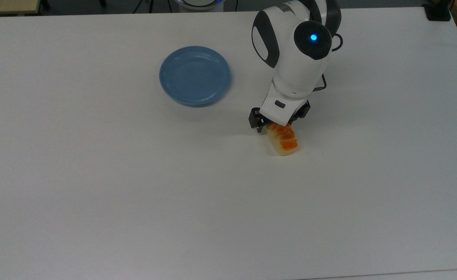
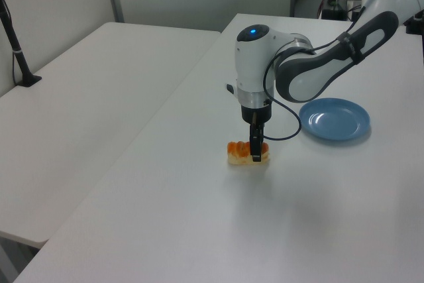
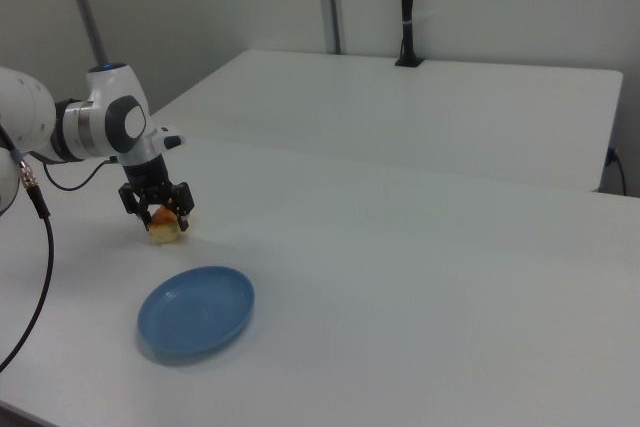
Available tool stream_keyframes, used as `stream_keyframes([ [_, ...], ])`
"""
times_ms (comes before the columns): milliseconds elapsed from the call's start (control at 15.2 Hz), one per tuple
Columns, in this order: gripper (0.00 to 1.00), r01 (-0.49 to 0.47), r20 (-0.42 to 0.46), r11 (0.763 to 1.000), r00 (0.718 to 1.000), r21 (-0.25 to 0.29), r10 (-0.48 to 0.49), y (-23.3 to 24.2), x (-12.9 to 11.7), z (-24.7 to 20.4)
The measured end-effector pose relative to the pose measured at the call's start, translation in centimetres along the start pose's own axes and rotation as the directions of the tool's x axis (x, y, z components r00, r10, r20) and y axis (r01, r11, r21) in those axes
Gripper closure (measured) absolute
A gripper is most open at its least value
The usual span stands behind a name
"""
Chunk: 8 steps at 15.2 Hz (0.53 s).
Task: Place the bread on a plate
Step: 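Lower the gripper onto the orange-topped bread roll and close on it, then lift the bread roll and carry it over the blue plate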
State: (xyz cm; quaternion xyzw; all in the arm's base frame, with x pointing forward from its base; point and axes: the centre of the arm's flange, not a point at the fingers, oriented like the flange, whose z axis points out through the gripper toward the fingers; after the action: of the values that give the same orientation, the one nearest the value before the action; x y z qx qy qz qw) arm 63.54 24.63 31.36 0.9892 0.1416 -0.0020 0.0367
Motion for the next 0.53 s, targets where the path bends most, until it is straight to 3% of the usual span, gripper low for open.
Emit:
stream_keyframes([
  [131,0.39,0.01,-0.006,1.0,1.0,-0.012,-0.01,-0.1,0.1,-0.1],
  [394,0.75,0.011,-0.025,1.0,1.0,-0.013,-0.012,-0.2,0.4,-0.9],
  [526,0.8,0.002,-0.059,1.0,0.998,-0.015,-0.003,0.3,0.7,-3.0],
])
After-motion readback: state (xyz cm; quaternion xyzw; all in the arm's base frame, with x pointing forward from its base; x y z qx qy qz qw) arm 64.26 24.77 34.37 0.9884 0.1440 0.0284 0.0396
